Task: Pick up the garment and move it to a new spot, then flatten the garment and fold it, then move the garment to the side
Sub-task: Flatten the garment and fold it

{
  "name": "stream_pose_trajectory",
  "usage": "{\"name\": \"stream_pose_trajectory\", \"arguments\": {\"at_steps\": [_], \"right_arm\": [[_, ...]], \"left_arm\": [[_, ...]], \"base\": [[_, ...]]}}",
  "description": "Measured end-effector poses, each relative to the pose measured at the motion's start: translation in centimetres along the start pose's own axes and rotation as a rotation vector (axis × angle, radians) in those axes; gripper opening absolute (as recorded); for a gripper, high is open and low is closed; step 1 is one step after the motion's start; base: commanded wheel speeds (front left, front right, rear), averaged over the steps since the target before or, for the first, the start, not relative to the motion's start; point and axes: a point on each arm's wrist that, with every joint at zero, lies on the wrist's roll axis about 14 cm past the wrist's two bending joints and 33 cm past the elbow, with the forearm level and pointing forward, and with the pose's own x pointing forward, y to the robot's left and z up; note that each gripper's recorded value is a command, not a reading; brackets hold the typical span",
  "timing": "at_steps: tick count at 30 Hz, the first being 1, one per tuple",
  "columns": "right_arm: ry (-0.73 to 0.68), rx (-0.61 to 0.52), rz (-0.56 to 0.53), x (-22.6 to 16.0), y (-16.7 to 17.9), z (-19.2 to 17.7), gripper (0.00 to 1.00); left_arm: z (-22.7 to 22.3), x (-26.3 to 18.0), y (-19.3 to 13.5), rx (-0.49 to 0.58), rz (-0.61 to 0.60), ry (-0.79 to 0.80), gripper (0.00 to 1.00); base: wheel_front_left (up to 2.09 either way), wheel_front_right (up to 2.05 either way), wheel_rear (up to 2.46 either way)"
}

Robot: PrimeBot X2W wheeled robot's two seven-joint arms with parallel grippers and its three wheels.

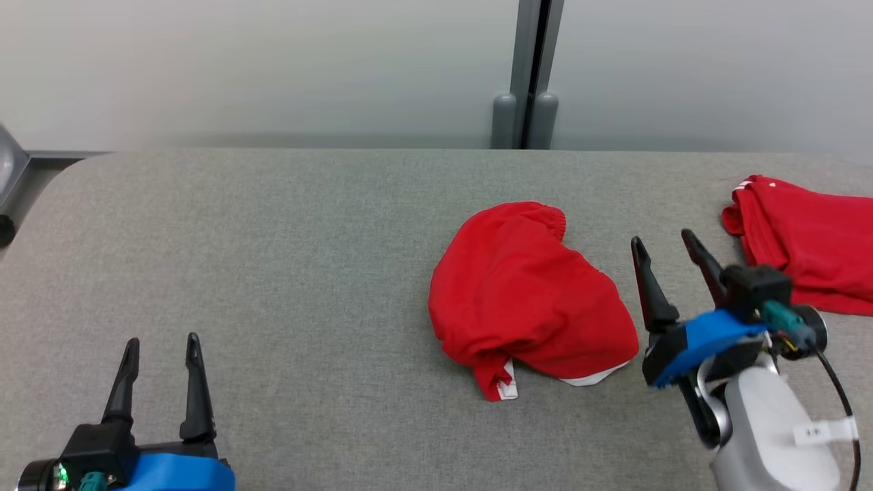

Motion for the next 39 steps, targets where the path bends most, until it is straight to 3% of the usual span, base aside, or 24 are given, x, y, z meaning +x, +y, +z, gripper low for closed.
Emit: {"name": "stream_pose_trajectory", "arguments": {"at_steps": [3,12,19,20,21,27,36,39], "right_arm": [[0.074,-0.022,0.017,1.5,0.2,-1.3,1.00],[0.384,-0.018,0.043,1.0,0.6,-10.5,1.00],[0.482,-0.013,0.063,-0.4,1.3,-13.9,1.00],[0.486,0.002,0.060,-0.5,1.4,-14.0,0.78],[0.483,0.011,0.061,-0.5,1.7,-14.0,0.00],[0.437,0.045,0.031,-0.3,1.0,-13.0,0.00],[0.265,-0.004,-0.153,1.0,-8.2,-7.2,0.00],[0.192,-0.001,-0.169,1.7,-8.9,-5.0,0.00]], "left_arm": [[-0.1,0.4,0.0,-0.003,0.003,0.003,1.00],[-0.8,1.6,0.0,-0.009,0.014,0.020,1.00],[-1.2,1.9,0.3,-0.010,0.023,0.031,1.00],[-1.2,2.0,0.4,-0.010,0.024,0.031,1.00],[-1.2,2.0,0.3,-0.010,0.025,0.030,1.00],[-0.8,2.0,-0.1,-0.014,0.019,0.017,1.00],[-0.2,1.9,-0.3,-0.017,0.013,-0.003,1.00],[-0.1,1.9,-0.3,-0.018,0.014,-0.006,1.00]], "base": [[0.00,0.00,0.00],[0.00,0.00,0.00],[0.00,0.00,0.00],[0.00,0.00,0.00],[0.00,0.00,0.00],[0.00,0.00,0.00],[0.00,0.00,0.00],[0.00,0.00,0.00]]}}
